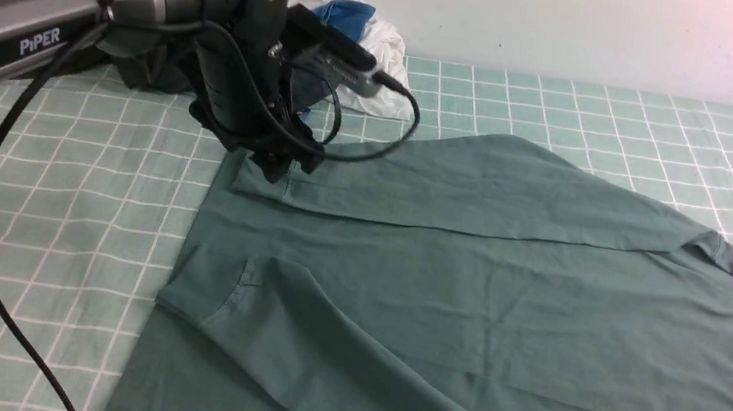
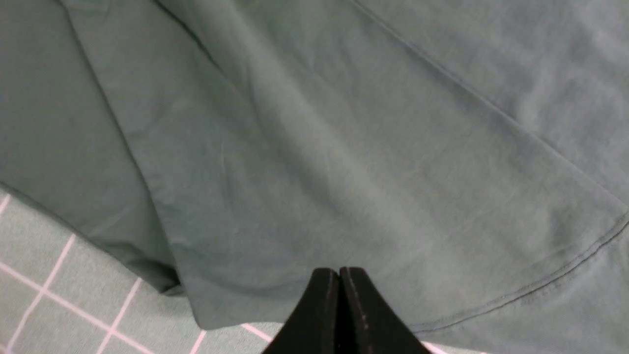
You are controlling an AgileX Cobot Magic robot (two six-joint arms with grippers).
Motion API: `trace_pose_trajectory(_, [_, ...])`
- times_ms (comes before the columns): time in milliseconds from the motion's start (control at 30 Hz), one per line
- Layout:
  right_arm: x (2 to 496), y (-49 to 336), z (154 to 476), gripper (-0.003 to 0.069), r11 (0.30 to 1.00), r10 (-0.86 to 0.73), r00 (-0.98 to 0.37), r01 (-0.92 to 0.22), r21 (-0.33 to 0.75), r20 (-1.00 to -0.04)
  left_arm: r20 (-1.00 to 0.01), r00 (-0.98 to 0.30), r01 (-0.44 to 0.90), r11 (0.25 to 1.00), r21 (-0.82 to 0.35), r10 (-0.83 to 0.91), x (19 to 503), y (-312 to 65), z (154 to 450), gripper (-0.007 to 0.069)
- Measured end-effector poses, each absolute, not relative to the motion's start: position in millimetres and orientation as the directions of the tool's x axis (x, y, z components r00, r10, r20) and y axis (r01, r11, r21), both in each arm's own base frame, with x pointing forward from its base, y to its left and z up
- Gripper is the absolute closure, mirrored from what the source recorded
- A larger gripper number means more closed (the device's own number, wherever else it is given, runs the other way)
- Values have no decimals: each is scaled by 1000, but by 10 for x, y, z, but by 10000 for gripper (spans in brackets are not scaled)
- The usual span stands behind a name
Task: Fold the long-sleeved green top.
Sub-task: Use the left arm to drag and place the cuff at the centered position on the left edge of the fabric, then use the left arm to clamp the cuff farthest from it
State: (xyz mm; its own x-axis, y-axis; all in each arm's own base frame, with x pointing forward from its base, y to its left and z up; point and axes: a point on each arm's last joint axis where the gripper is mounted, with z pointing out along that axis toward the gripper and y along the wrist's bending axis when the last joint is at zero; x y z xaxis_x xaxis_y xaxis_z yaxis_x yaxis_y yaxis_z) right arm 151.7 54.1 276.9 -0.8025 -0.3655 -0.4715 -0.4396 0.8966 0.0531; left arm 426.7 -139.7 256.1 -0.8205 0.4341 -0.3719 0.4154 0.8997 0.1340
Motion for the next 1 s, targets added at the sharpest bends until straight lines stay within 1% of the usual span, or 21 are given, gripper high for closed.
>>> trace_pose_trajectory(133, [1537,538,2777,673,900,-359,-794,-434,44,-490,-378,-864,334,940,66,334,4516,-1194,2401,184])
trace_pose_trajectory(167, [1538,539,2778,673,900,-359,-793,-434,43,-492,-370,-874,321,946,48,316,4585,-1149,2291,184])
trace_pose_trajectory(267, [1538,538,2778,673,900,-359,-793,-434,43,-492,-353,-892,296,955,17,282,4693,-1119,2100,184])
trace_pose_trajectory(333, [1538,538,2778,673,900,-359,-794,-434,43,-491,-356,-896,286,958,-5,265,4794,-1134,1913,184])
trace_pose_trajectory(400, [1538,538,2778,673,900,-359,-794,-434,43,-491,-358,-899,278,960,-17,254,4845,-1155,1798,184])
trace_pose_trajectory(500, [1538,538,2778,673,901,-357,-795,-432,44,-491,-374,-901,255,966,-41,222,4905,-1186,1701,184])
trace_pose_trajectory(600, [1538,538,2778,673,901,-357,-795,-432,44,-491,-367,-908,237,970,-53,201,4929,-1195,1606,184])
trace_pose_trajectory(700, [1538,538,2778,673,901,-356,-795,-432,45,-491,-368,-908,234,971,-56,198,4934,-1198,1605,193])
trace_pose_trajectory(767, [1539,538,2778,673,901,-357,-795,-432,44,-491,-368,-908,234,971,-56,198,4934,-1198,1605,211])
trace_pose_trajectory(800, [1540,538,2779,673,901,-356,-794,-431,44,-493,-368,-909,233,971,-58,196,4933,-1199,1605,255])
trace_pose_trajectory(833, [1540,538,2779,673,901,-356,-794,-431,44,-493,-368,-909,233,971,-58,196,4933,-1199,1605,261])
trace_pose_trajectory(1000, [1544,537,2781,673,901,-357,-791,-431,40,-496,-358,-912,235,970,-61,199,4925,-1201,1612,463])
